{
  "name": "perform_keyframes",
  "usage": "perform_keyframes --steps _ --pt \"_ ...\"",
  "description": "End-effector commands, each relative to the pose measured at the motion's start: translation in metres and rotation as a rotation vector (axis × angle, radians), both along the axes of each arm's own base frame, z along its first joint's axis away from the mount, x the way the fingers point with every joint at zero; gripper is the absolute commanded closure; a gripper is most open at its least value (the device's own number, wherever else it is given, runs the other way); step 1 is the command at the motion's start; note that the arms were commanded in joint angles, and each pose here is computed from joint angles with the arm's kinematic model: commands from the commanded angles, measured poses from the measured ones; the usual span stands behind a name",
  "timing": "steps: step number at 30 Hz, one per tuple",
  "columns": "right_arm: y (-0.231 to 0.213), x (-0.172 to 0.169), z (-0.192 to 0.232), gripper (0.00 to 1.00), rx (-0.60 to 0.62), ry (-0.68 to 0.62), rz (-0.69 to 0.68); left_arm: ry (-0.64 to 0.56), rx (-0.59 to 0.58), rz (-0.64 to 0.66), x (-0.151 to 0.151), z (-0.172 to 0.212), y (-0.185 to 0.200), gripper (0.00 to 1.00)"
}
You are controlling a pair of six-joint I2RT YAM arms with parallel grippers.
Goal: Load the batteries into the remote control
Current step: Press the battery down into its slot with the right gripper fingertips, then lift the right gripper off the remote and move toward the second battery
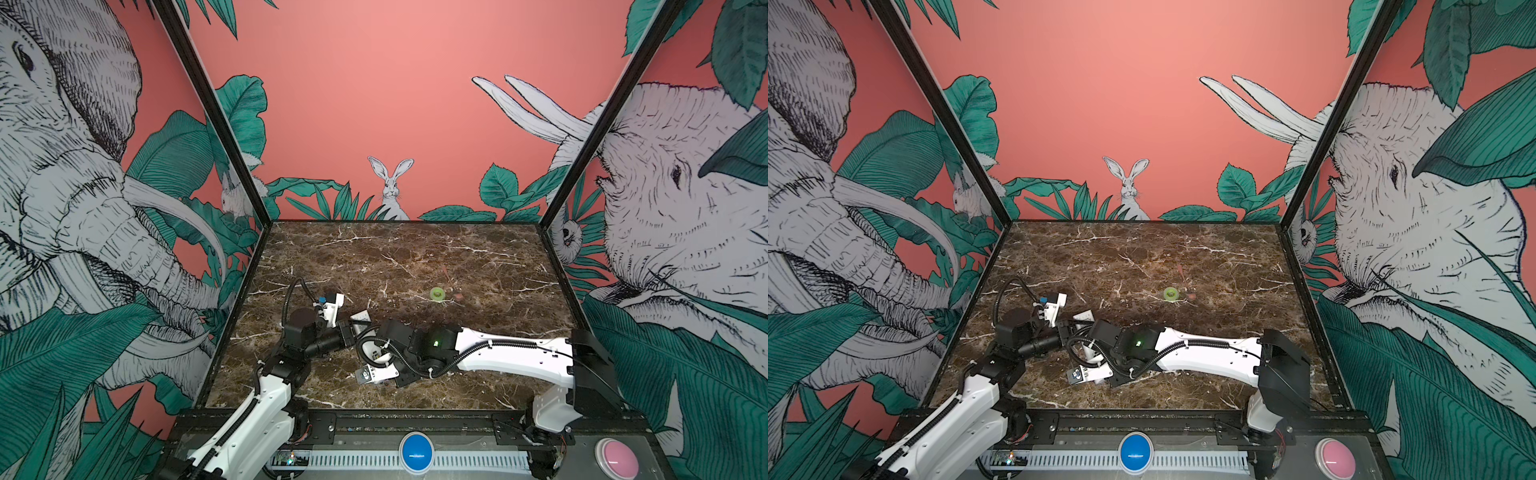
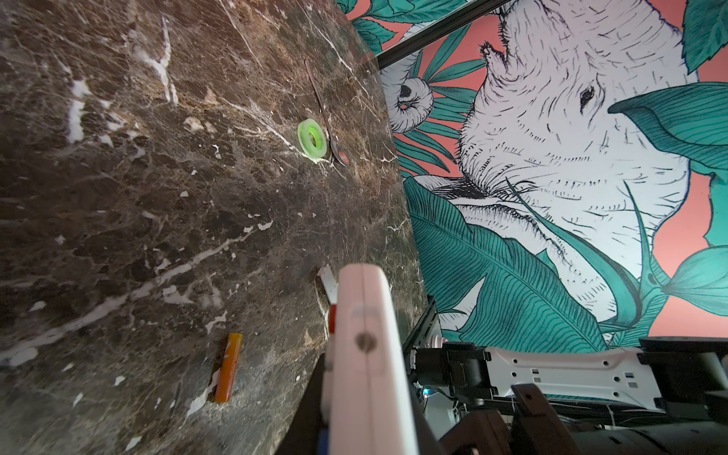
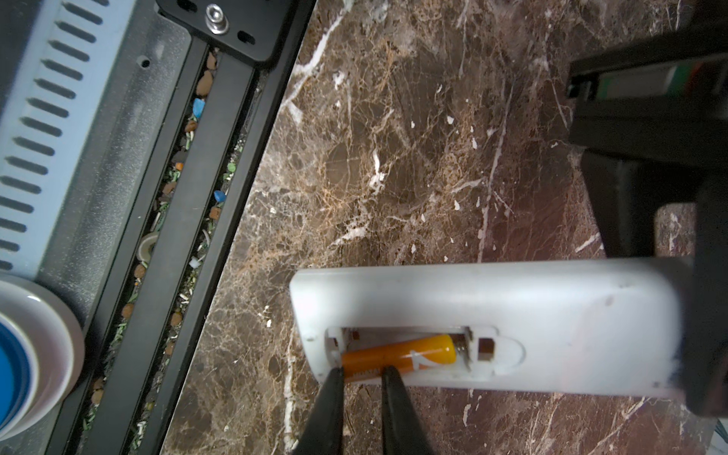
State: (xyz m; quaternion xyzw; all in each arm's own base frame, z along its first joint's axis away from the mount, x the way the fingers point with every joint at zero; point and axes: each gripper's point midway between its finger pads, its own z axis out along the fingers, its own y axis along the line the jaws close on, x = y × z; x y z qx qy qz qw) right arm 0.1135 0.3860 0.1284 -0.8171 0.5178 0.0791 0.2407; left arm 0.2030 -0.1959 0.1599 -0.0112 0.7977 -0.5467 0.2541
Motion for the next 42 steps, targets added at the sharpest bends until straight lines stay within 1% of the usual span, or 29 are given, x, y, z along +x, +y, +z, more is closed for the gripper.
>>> perform_keyframes --steps 1,11,17,23,29,31,34,36,42 --pt "0.021 0.008 0.001 0.83 0.063 -0.032 -0.014 -0.044 -0.116 -0.089 -0.011 0.033 -0.012 1.0" --pt "0.023 0.012 -0.001 0.83 0.075 -0.046 -0.024 -0.044 -0.122 -0.098 -0.01 0.034 -0.013 1.0" --pt "0.021 0.014 -0.004 0.83 0.061 -0.056 -0.032 -0.043 -0.12 -0.098 -0.01 0.034 -0.013 1.0" --pt "0.018 0.018 -0.006 0.85 0.05 -0.072 -0.05 -0.043 -0.119 -0.097 -0.01 0.034 -0.013 1.0" --pt "0.02 0.018 -0.001 0.86 0.062 -0.074 -0.058 -0.044 -0.082 -0.07 -0.008 0.026 -0.009 1.0" --pt "0.02 0.015 0.007 0.81 0.082 -0.06 -0.055 -0.04 -0.061 -0.046 -0.006 0.02 -0.007 1.0" --pt "0.02 0.007 0.021 0.7 0.123 -0.056 -0.058 -0.033 -0.018 -0.004 -0.002 0.009 -0.001 1.0" --pt "0.019 0.001 0.04 0.63 0.176 -0.058 -0.074 -0.031 -0.004 0.026 0.003 0.003 0.002 1.0" --pt "0.012 -0.006 0.06 0.52 0.255 -0.018 -0.173 -0.013 0.014 0.092 0.014 -0.009 0.014 1.0"
